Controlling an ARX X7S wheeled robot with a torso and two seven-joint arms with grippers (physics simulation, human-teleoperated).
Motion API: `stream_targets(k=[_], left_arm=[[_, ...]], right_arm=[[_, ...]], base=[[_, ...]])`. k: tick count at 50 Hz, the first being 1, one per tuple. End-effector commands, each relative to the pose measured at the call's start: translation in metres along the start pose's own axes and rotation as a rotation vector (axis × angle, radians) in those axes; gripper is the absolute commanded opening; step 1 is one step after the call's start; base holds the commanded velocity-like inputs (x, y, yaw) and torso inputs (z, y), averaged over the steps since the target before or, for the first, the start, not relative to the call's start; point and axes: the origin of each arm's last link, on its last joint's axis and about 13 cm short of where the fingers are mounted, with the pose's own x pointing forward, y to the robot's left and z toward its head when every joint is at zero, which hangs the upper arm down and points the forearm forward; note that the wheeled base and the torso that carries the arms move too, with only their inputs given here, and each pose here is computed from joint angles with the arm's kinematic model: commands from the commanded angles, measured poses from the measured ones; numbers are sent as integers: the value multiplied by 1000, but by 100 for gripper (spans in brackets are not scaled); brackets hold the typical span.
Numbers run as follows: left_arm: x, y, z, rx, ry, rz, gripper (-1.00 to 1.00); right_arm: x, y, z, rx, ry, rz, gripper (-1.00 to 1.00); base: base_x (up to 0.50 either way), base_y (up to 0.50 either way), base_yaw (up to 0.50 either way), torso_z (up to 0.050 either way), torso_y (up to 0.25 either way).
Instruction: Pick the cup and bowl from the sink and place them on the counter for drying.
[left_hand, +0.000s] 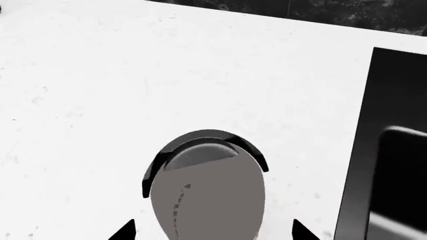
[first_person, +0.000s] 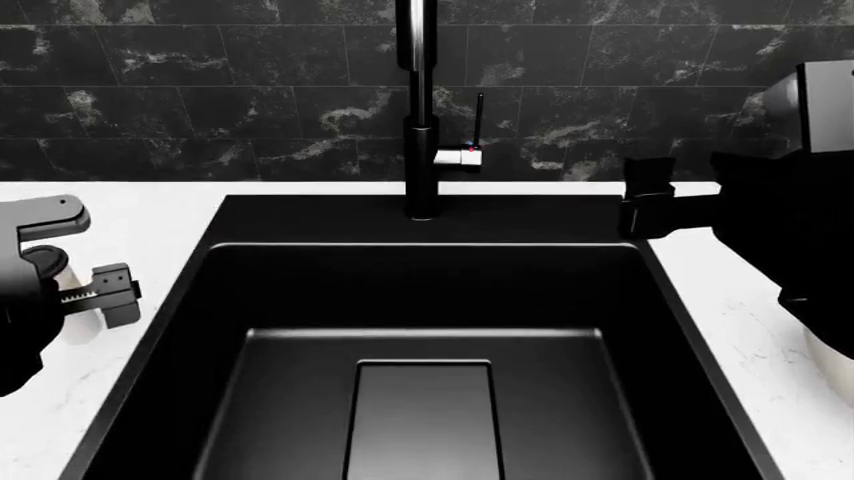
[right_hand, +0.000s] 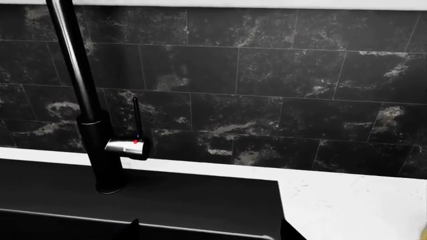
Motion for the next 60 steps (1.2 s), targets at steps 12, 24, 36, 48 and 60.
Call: stream_targets(k=[12,24,36,48,60], left_arm=[[-26,6,-23,-41,4,-68,100],[-41,3,-28,-26,-6,-110,100],[-59,-3,-17,17,-54,-207,100],[-77,-26,7,111,-132,-343,100],[-89,-52,38,178,-202,-491,100]], right_arm=[[-3,-1,-5,18,-7,5,100],[-3,-1,-4,30,-12,9,100],[-1,2,1,26,-22,19,100],[-1,3,2,31,-37,16,100],[-2,2,4,38,-54,6,100]], base=[[0,0,0,0,0],[0,0,0,0,0],[0,0,0,0,0],[0,0,0,0,0],[0,0,0,0,0]])
